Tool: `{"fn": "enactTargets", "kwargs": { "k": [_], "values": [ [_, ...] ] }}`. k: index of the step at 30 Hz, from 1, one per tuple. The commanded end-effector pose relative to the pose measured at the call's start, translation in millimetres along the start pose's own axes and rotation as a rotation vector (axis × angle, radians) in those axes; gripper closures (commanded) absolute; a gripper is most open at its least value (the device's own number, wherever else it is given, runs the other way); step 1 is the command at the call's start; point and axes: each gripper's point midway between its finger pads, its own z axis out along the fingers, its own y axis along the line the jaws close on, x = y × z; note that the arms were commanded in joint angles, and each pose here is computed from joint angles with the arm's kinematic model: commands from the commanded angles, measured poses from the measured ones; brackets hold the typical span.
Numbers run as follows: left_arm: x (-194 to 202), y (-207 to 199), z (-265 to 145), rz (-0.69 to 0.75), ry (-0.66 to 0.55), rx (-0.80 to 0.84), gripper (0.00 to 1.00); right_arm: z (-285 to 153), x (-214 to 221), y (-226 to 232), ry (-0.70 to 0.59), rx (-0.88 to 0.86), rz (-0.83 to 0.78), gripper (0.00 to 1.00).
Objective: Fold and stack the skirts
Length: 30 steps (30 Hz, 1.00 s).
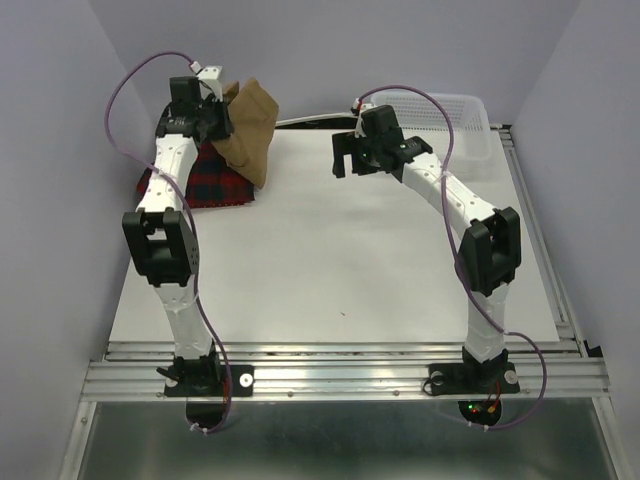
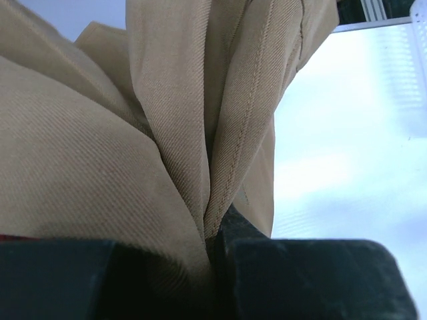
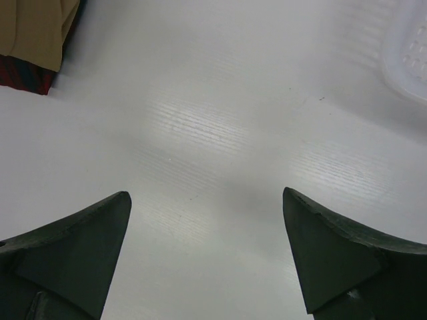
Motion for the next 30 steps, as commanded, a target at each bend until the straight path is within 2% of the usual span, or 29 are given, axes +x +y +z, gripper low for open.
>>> {"fn": "enactTargets", "kwargs": {
  "k": [1,5,7,12,17,19,22,23,24,28,29,30],
  "values": [
    [-41.3,27.6,-39.4,-0.027,-0.150,0.008,1.00,-4.5,-15.3,10.3,-0.053,-0.043,-0.006,0.00],
    [-8.6,72.8,-40.6,-0.083,-0.135,-0.026,1.00,-3.2,-12.5,9.9,-0.045,-0.043,-0.007,0.00],
    [8.4,82.7,-38.2,-0.120,-0.119,0.004,1.00,-0.5,-9.6,9.5,-0.037,-0.043,-0.007,0.00],
    [62.9,133.9,-25.9,-0.279,-0.057,-0.017,1.00,3.5,-5.2,8.7,-0.023,-0.041,-0.010,0.00],
    [106.1,163.4,-9.9,-0.374,0.021,-0.056,1.00,5.5,-0.2,6.4,-0.011,-0.033,-0.018,0.00],
    [117.9,170.7,-5.3,-0.380,0.053,-0.082,0.91,6.2,-0.3,6.8,-0.011,-0.035,-0.016,0.00],
    [118.1,180.4,-10.3,-0.368,0.048,-0.145,0.72,6.0,-0.5,7.1,-0.009,-0.036,-0.016,0.00],
    [116.8,182.6,-12.2,-0.362,0.048,-0.164,0.59,6.1,-0.8,7.4,-0.009,-0.038,-0.016,0.00],
    [114.5,185.7,-14.4,-0.356,0.045,-0.184,0.52,5.8,-0.7,7.1,-0.008,-0.036,-0.018,0.00],
    [100.8,199.7,-31.8,-0.314,0.026,-0.289,0.47,4.2,-3.0,7.7,-0.012,-0.038,-0.021,0.00],
    [94.6,204.6,-40.8,-0.296,0.017,-0.336,0.37,3.3,-3.8,7.9,-0.013,-0.039,-0.021,0.00],
    [91.6,206.9,-46.6,-0.289,0.014,-0.361,0.35,2.4,-5.1,7.9,-0.017,-0.038,-0.021,0.00]
  ]
}}
